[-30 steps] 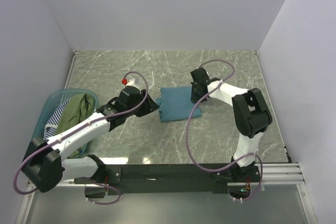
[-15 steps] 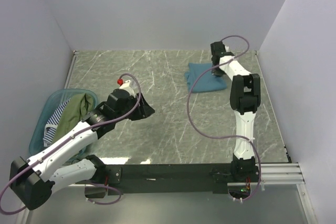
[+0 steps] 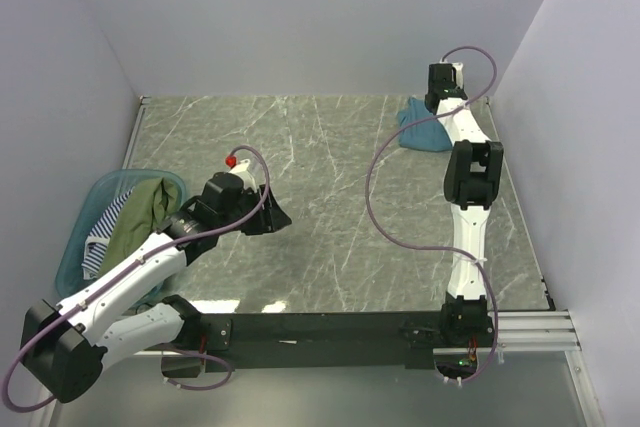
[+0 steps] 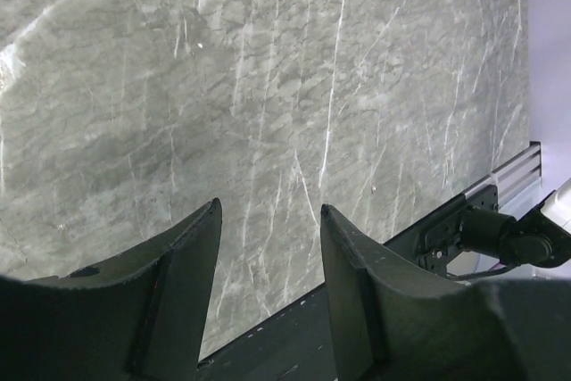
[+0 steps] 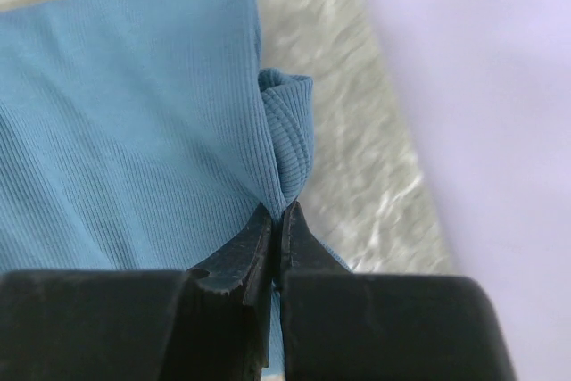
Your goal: Fold and stack the tank tops
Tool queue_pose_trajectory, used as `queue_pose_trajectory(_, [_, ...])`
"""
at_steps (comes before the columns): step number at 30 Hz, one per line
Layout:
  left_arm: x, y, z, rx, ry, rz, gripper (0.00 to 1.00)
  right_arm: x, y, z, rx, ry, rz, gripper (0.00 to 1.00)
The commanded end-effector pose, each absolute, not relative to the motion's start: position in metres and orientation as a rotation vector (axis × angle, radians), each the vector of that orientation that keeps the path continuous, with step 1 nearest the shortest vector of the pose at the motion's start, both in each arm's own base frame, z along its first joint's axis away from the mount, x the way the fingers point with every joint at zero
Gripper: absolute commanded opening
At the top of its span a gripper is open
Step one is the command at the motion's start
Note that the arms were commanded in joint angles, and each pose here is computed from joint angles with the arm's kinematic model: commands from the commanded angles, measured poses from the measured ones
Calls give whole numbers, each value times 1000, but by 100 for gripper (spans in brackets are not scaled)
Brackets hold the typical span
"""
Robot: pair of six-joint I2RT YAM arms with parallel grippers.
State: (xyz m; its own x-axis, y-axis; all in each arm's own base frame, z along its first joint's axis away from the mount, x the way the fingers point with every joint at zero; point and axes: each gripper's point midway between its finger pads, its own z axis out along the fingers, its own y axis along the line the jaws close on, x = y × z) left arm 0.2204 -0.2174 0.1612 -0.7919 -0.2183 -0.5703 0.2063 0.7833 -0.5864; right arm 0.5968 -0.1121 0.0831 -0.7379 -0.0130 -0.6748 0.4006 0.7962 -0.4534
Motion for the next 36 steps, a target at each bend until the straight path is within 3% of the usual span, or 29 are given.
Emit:
queue_pose_trajectory(1, [223,-225,171,47,2288,-920,54,612,-145,112,306,2146,-904,0])
queue_pose_trajectory(12, [222,-227,159,51,2317,-926,54,610,-192,101,333,2106,-990,3])
queue_pose_trajectory(15, [221,-229,156,56,2329,-935,54,610,-198,107,374,2088,-979,48])
queue_pose_trajectory(16, [222,-229,155,55,2329,-933,54,608,-200,109,391,2081,-986,72])
queue_pose_trajectory(17, [222,-229,155,54,2329,-932,54,609,-200,111,411,2073,-972,83])
queue_pose_trajectory(26, [233,-214,157,-24,2312,-893,55,611,-151,181,566,1962,-789,88])
queue_pose_trajectory(29, [250,-198,161,-125,2288,-791,50,598,-73,214,512,1975,-597,88])
queue_pose_trajectory(30, [250,-198,164,-135,2289,-795,50,589,-72,220,533,1972,-584,88])
queue_pose_trajectory(33, [266,-175,173,-299,2261,-660,50,554,7,234,433,2006,-412,88])
queue_pose_trajectory(36, [280,-142,184,-491,2199,-493,60,505,84,234,324,2041,-217,89])
